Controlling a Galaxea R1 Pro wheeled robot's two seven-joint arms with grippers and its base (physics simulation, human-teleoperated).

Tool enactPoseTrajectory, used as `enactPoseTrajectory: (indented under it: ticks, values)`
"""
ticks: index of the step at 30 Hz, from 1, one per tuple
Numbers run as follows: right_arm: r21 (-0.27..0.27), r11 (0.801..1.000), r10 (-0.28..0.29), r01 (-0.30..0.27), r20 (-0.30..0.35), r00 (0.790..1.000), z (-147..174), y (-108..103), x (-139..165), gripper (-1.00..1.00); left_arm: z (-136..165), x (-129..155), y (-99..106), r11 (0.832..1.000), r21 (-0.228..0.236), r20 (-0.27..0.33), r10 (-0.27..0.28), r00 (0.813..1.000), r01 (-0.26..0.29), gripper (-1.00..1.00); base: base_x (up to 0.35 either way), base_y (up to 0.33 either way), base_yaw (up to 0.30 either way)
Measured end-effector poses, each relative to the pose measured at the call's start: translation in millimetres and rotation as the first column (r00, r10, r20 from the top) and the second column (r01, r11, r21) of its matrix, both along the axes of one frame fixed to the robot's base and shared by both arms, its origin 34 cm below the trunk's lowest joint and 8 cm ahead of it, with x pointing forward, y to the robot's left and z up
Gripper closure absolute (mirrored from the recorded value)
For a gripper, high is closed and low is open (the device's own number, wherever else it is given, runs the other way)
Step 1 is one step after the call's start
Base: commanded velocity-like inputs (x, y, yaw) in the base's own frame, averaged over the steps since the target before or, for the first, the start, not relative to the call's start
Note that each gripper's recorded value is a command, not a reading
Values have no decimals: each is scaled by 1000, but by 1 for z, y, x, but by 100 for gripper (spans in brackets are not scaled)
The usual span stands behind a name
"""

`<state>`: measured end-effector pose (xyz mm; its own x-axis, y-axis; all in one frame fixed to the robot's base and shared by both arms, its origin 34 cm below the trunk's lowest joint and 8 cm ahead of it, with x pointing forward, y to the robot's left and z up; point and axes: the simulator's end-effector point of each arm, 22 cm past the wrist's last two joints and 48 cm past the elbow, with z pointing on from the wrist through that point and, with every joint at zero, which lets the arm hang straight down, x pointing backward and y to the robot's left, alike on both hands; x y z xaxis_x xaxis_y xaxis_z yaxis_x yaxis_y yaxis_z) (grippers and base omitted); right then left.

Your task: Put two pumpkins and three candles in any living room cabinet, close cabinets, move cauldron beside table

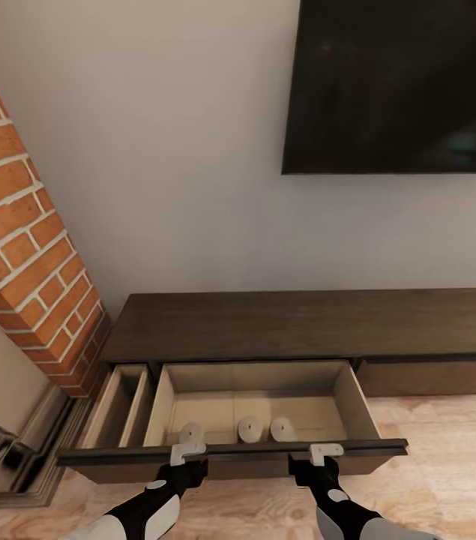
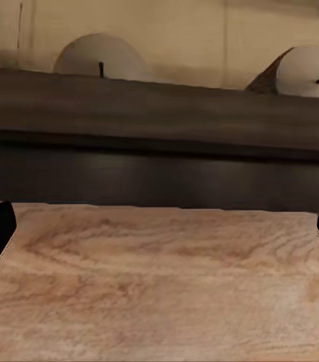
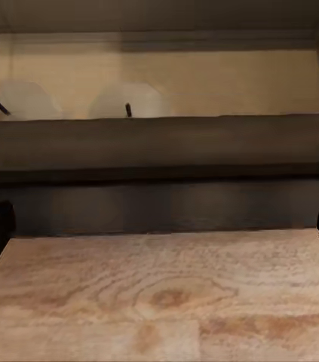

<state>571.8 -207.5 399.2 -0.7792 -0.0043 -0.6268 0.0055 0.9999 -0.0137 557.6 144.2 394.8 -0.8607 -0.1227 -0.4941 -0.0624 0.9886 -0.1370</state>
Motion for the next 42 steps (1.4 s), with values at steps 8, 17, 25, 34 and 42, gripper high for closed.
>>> enactPoseTrajectory:
  ticks: [8,17,25,34,42]
  values:
    - [2,1000,1,-1,0,1000,0,1,0,-100,0,0,1,1000,-1,-1,8,1000,-8,-100,238,0,0]
    - [2,1000,1,-1,0,1000,0,1,0,-100,0,0,1,1000,-2,-1,7,1000,-7,-100,185,0,0]
    - [2,1000,0,0,1,1000,0,1,0,-100,0,0,1,1000,-2,-1,8,1000,-8,-100,161,0,0]
    - [2,1000,0,0,1,1000,0,1,0,-100,0,0,1,1000,-1,-1,8,1000,-8,-100,131,0,0]
    - [3,1000,0,0,2,1000,0,2,1,-100,0,0,2,1000,-2,0,11,1000,-11,-100,283,0,0]
